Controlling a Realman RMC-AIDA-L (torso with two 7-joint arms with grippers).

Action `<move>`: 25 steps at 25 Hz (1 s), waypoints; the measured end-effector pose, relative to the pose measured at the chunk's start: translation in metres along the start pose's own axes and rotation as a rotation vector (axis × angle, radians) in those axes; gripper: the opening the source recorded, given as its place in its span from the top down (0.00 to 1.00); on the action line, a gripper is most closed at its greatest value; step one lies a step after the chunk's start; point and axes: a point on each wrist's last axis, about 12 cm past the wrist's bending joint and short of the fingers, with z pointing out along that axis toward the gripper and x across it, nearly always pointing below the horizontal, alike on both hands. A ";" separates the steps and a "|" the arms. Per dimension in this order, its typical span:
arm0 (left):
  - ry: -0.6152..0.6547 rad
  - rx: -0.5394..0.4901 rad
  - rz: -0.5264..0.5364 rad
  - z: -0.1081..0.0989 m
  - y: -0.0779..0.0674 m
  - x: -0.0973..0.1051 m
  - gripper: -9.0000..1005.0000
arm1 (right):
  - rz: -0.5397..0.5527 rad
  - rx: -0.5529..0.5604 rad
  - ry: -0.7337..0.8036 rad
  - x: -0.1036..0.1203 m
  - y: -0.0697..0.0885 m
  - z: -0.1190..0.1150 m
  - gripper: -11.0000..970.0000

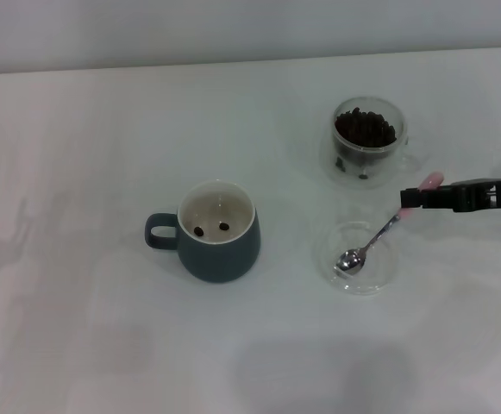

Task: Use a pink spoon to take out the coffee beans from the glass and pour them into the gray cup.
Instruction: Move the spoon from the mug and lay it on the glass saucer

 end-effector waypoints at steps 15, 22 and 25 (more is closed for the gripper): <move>0.002 -0.002 0.002 -0.001 0.001 0.000 0.20 | 0.034 0.044 -0.006 0.002 -0.004 0.007 0.65; 0.004 -0.004 0.003 -0.002 0.002 0.000 0.20 | 0.023 0.084 -0.017 0.001 -0.009 0.004 0.59; 0.005 -0.005 0.003 -0.002 0.002 0.001 0.20 | 0.011 0.133 -0.035 -0.003 -0.015 -0.001 0.55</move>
